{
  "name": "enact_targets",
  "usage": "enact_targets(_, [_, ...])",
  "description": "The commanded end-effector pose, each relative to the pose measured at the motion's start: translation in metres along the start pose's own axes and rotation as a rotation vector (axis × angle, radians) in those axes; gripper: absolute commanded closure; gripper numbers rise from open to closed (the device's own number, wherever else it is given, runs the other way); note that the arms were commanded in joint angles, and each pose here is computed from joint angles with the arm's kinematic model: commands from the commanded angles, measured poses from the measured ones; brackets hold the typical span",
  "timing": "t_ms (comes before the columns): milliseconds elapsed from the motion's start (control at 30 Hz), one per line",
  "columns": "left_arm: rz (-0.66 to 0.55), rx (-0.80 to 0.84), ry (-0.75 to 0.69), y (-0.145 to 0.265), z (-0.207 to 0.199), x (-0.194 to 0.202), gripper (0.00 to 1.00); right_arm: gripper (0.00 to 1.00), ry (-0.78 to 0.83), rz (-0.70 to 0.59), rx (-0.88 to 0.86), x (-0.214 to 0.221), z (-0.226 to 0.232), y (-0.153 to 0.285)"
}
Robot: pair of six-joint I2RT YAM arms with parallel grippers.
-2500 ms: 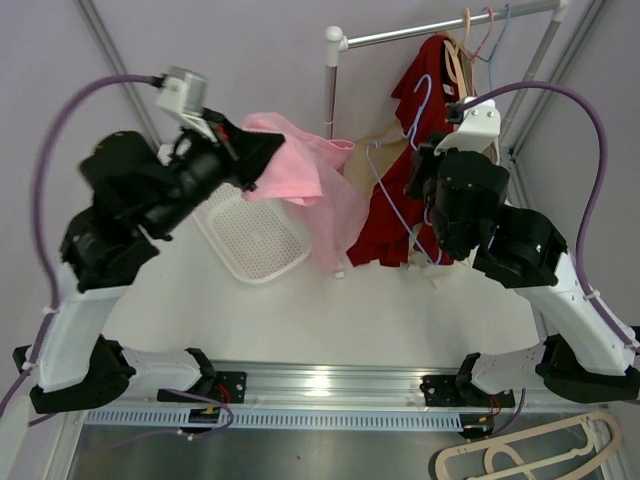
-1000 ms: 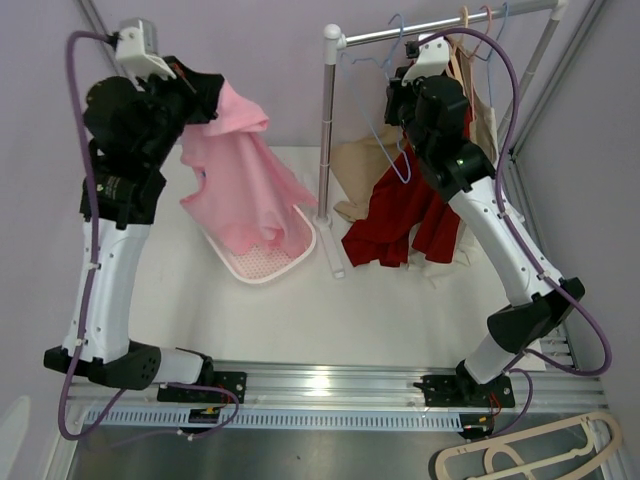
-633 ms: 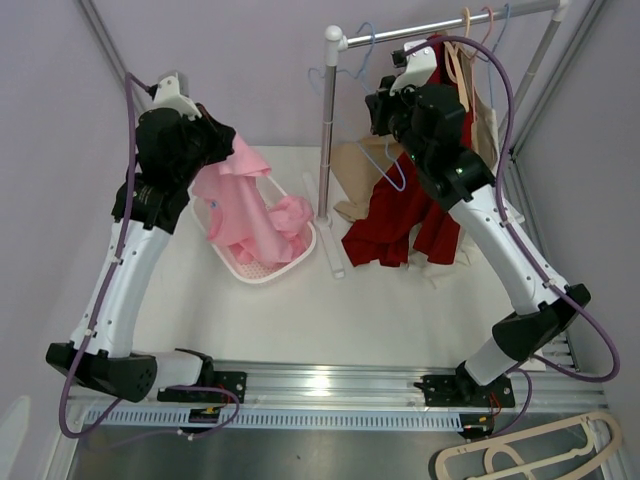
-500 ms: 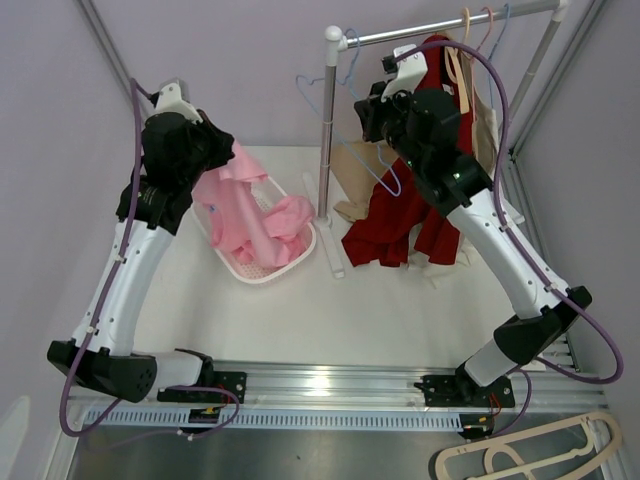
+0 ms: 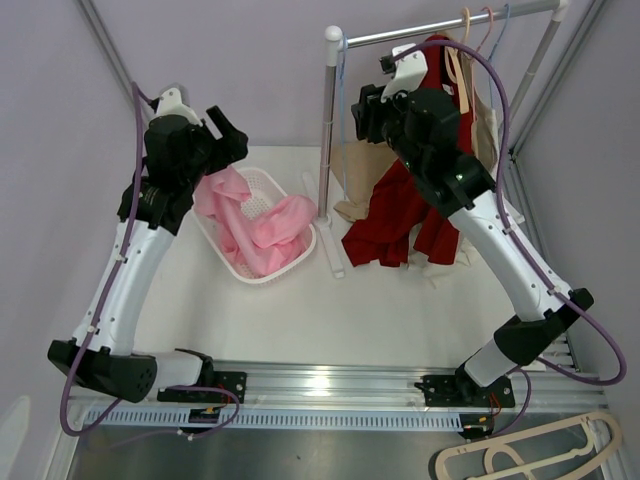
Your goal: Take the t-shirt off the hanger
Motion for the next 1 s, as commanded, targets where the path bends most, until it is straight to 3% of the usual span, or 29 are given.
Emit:
enact_targets(0, [-0.096,0.017,-0.012,0.025,-0.003,-0.027,0.15,0.5,0.019,-0.108,0.089,-0.043,-0.012,0.026])
enact_targets(200, [-0.094,-0.065,-0.071,0.026,0.004,-0.021,0.08,0.5,-0.006,-0.135,0.191,-0.06,-0.04,0.043])
enact_targets(367, [0.102,-0.073,-0.066,-0.03,0.005,0.021,0.21,0.47,-0.027,-0.167,0.199,-0.067,-0.048,0.057])
enact_targets(500, [0.22,-0.116,-0.031,-0.061,0.01,0.052,0.25,0.42,-0.036,-0.183,0.197,-0.074,-0.048,0.067])
enact_targets(633, [0.37,-0.23,-0.053,-0.087,0.016,0.071,0.26,0.41,-0.033,-0.193,0.2,-0.079,-0.049,0.074])
enact_targets(800, [0.398,-0.303,-0.063,-0.09,0.023,0.077,0.21,0.39,-0.019,-0.173,0.272,-0.081,-0.056,0.076])
enact_targets(900, [0.484,-0.319,-0.02,-0.091,0.032,0.11,0.2,0.39,-0.028,-0.166,0.279,-0.08,-0.058,0.076])
enact_targets(933, [0.569,-0.349,-0.021,-0.089,0.046,0.145,0.2,0.39,-0.031,-0.168,0.28,-0.08,-0.058,0.076])
enact_targets(967, [0.54,-0.328,0.001,-0.091,0.044,0.146,0.2,0.39,-0.032,-0.164,0.28,-0.078,-0.059,0.076])
Point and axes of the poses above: each gripper's point midway between its finger pads, its own y axis back along the fingers, its own z axis along the line the jaws close on, x = y × z, the point moved 9 cm from there along y, back along the fingers, and after that the axes turned 6 degrees about -y, right-handed, at the moved point
